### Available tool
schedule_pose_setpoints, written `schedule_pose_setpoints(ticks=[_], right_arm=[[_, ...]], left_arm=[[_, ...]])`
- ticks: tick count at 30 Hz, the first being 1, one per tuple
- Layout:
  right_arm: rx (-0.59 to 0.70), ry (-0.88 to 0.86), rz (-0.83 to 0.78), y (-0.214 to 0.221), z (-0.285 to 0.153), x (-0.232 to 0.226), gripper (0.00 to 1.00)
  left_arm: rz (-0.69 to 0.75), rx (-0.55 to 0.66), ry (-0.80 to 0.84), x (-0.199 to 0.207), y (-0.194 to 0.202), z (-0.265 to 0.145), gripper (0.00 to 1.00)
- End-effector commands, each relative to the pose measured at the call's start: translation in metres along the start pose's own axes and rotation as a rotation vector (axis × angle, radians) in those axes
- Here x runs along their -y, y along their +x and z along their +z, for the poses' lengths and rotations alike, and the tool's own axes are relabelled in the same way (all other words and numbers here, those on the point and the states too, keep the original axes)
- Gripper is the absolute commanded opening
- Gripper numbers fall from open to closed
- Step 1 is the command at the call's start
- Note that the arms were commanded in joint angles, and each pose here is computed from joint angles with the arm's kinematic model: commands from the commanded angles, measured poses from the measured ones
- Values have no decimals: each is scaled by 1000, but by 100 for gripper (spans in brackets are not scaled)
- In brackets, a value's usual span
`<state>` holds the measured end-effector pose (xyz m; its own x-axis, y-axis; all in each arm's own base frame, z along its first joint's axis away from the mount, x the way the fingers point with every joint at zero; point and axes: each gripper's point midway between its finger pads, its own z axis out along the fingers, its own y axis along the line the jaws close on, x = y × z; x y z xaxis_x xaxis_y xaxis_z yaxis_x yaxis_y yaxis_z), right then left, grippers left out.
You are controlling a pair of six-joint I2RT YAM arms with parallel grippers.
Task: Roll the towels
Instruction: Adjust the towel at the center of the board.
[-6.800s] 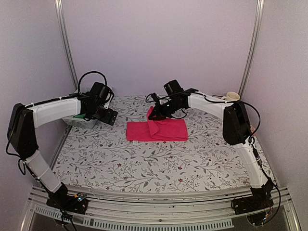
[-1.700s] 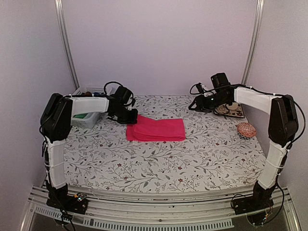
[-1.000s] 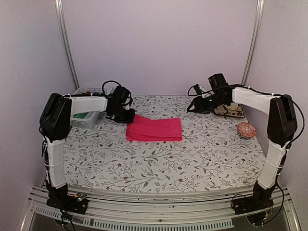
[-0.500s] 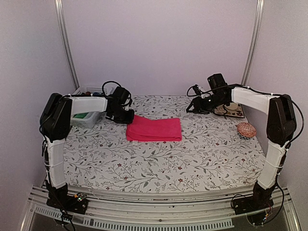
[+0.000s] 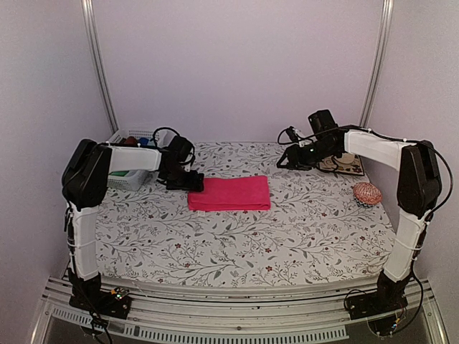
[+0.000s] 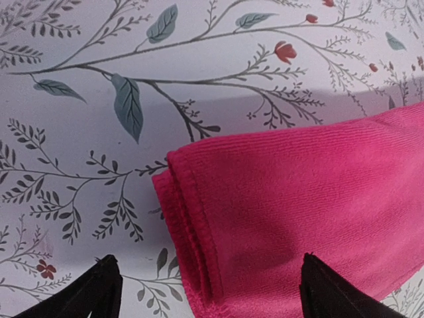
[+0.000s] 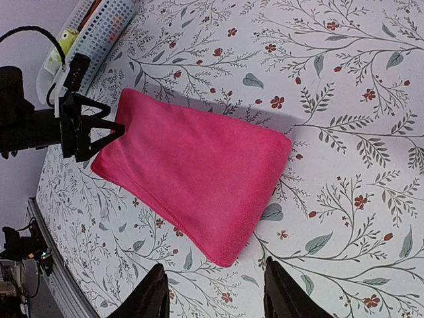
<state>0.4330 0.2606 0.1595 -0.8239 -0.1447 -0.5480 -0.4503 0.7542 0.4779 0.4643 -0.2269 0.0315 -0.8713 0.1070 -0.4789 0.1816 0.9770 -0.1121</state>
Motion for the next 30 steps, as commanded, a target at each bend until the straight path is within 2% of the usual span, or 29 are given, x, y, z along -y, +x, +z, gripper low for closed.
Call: schedule_pose_setpoints(ticks=[1,3,5,8,13,20,23,27,30], right_arm=[[-13,-6,-20,0,4,-3,50],[-17,-10,-23,1,5,-4,50],[-17,-13,-27,1,5,-4,50],[-19,-22,-34,1,6,-5,50],[-31,-42,-46,-1,10,-11,50],[-40,-46,-69,-3,8,-16,50],[-46,-46,-74,-1,8,-17,50],[-56,-45,-79,5,8,-16,50],[-62,-37,-89,8,6,-16,50]], left_arm=[[30,75,-3,-3,-21,-26,97],[79,129,15,4,-31,-45,97],[191,185,55,18,-36,-66,97],[368,215,136,36,-22,-82,96],[591,263,248,51,1,-94,86],[844,190,273,59,29,-71,70],[903,171,268,57,32,-64,63],[980,145,275,57,38,-53,60],[998,102,263,54,41,-40,53]])
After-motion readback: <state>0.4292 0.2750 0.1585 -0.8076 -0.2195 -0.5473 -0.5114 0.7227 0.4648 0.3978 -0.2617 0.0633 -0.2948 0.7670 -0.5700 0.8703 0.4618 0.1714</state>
